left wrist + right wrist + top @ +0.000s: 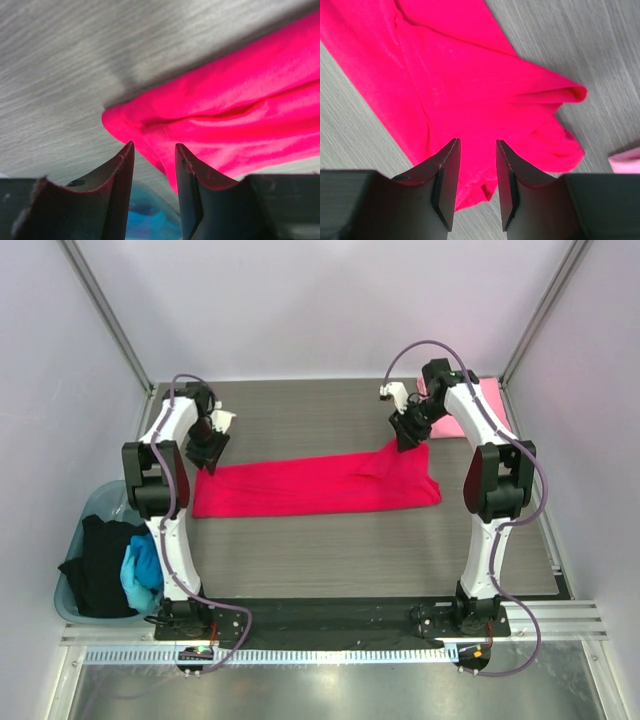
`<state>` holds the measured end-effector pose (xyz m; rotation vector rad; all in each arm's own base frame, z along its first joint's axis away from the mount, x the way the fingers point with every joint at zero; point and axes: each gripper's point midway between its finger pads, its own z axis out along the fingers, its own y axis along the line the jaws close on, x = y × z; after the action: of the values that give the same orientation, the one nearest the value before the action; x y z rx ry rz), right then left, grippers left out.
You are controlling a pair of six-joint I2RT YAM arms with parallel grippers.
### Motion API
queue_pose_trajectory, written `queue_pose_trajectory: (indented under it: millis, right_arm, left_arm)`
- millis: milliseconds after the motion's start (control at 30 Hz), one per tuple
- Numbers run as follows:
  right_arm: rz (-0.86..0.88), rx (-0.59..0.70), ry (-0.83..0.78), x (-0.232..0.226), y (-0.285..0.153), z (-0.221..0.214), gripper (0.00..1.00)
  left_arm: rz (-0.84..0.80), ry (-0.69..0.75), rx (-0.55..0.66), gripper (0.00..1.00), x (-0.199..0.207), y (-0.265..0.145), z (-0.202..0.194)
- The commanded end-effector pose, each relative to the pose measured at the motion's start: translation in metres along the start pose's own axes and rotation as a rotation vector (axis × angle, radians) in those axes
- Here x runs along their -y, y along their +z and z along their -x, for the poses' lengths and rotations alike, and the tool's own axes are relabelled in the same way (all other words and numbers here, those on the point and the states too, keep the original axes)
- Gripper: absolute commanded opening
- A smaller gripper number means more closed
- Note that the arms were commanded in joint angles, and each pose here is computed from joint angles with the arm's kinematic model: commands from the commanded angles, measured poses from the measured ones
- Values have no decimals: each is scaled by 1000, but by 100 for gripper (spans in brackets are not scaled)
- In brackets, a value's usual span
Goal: Fold and stack the t-shirts
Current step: Fold the tshirt
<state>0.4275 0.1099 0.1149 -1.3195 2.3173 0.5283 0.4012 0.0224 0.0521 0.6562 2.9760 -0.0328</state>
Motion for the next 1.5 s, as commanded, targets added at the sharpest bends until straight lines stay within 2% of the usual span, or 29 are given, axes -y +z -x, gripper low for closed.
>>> queue_pose_trajectory:
  millis: [0, 200, 267, 300, 333, 367, 400, 433, 600, 733, 867, 1033, 1267, 1467]
  right_arm:
    - [-22, 30, -6, 3, -13, 12, 40]
    - [-10, 30, 12, -1, -12, 9, 40]
    - [-7, 29, 15, -3, -12, 9, 40]
    - [-9, 28, 13, -3, -12, 9, 40]
    - [-11, 27, 12, -3, -13, 9, 40]
    - [-11, 27, 12, -3, -13, 9, 40]
    - [-13, 25, 11, -3, -13, 9, 40]
    - [-12, 26, 11, -4, -13, 8, 40]
    - [-9, 28, 5, -6, -14, 8, 40]
    - [6, 6, -30, -11, -8, 4, 40]
    - [20, -11, -74, -18, -1, 3, 40]
    - [30, -10, -113, -23, 2, 7, 40]
    - [63, -39, -228, -43, 16, 7, 41]
    - [92, -66, -247, -47, 35, 3, 43]
  left_arm:
    - [9, -29, 8, 39, -6, 4, 7]
    - [16, -31, -11, 38, -10, 16, 7]
    - [10, -33, -18, 34, -10, 20, 6]
    - [10, -35, -15, 30, -10, 20, 7]
    - [6, -35, -15, 20, -9, 20, 7]
    - [3, -38, -11, 16, -9, 20, 7]
    - [4, -42, -5, 4, -9, 17, 8]
    - [5, -47, -2, 0, -9, 16, 7]
    - [36, -75, 37, 0, -13, -2, 2]
    - [80, -107, 101, 0, -13, -32, -4]
    - [92, -104, 106, 0, -10, -40, -16]
    - [105, -101, 40, 0, -11, -29, -32]
    - [100, -115, 19, 0, -16, -14, -22]
    - [112, -113, 8, 0, -19, -12, -23]
